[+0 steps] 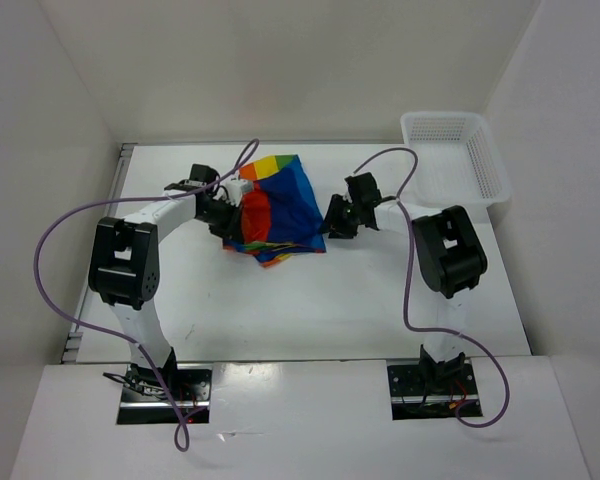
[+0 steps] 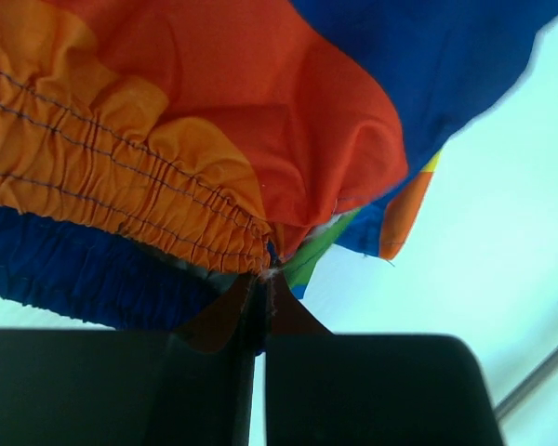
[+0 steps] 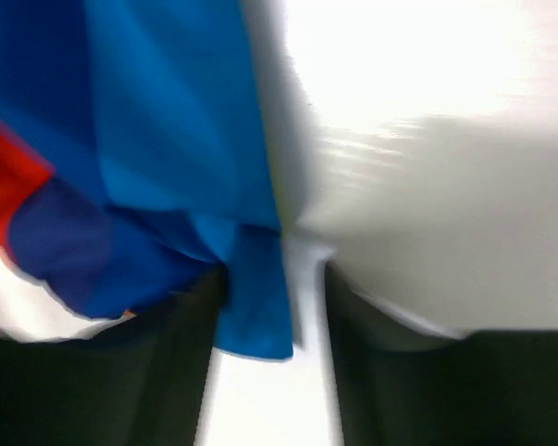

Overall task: Fold and stack the shorts
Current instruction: Fold the shorts

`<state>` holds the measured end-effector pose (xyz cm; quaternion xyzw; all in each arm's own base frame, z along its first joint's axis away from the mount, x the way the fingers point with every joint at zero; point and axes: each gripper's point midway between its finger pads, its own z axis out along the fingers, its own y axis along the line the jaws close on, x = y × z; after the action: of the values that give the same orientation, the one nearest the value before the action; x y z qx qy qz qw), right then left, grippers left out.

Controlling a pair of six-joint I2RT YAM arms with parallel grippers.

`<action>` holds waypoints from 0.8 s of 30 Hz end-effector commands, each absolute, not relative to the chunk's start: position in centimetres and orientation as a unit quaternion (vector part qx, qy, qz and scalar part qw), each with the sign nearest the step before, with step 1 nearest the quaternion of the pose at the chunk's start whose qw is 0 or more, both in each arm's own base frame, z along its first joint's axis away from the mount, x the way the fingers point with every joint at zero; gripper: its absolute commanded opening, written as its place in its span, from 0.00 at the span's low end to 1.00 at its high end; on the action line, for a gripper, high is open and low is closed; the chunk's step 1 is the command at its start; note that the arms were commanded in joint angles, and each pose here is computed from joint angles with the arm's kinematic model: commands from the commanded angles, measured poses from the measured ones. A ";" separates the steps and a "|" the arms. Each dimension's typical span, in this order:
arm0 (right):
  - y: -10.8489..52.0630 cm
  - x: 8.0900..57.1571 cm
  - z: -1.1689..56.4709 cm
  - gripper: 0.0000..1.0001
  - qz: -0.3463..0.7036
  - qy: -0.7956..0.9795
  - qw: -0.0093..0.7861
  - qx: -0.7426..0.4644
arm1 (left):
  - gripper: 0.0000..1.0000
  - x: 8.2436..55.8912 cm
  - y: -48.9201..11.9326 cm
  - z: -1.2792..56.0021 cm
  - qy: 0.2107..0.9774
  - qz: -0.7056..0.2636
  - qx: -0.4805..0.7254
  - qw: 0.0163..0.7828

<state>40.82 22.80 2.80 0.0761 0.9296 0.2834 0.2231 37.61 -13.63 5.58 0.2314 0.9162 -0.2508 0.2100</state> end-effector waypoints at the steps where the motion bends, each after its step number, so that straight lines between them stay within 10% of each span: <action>1: 20.1 42.8 6.5 0.58 0.238 0.928 0.284 0.032 | 0.02 37.0 -11.7 5.0 0.922 -0.210 0.255 0.202; 6: 19.9 48.3 15.9 0.81 0.218 0.881 0.419 -0.014 | 0.00 36.8 -11.2 4.8 0.916 -0.199 0.286 0.200; 13: 24.8 58.1 12.3 0.78 0.259 0.883 0.391 -0.024 | 0.00 37.4 -11.1 5.2 0.906 -0.192 0.317 0.207; 24: 28.5 59.4 7.1 0.79 0.333 0.879 0.337 -0.057 | 0.00 37.6 -11.4 5.1 0.903 -0.204 0.321 0.199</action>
<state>59.69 27.39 4.45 -0.0309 0.8933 0.3001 0.3333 37.08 -11.28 4.61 0.3063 0.9111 -0.1934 0.1967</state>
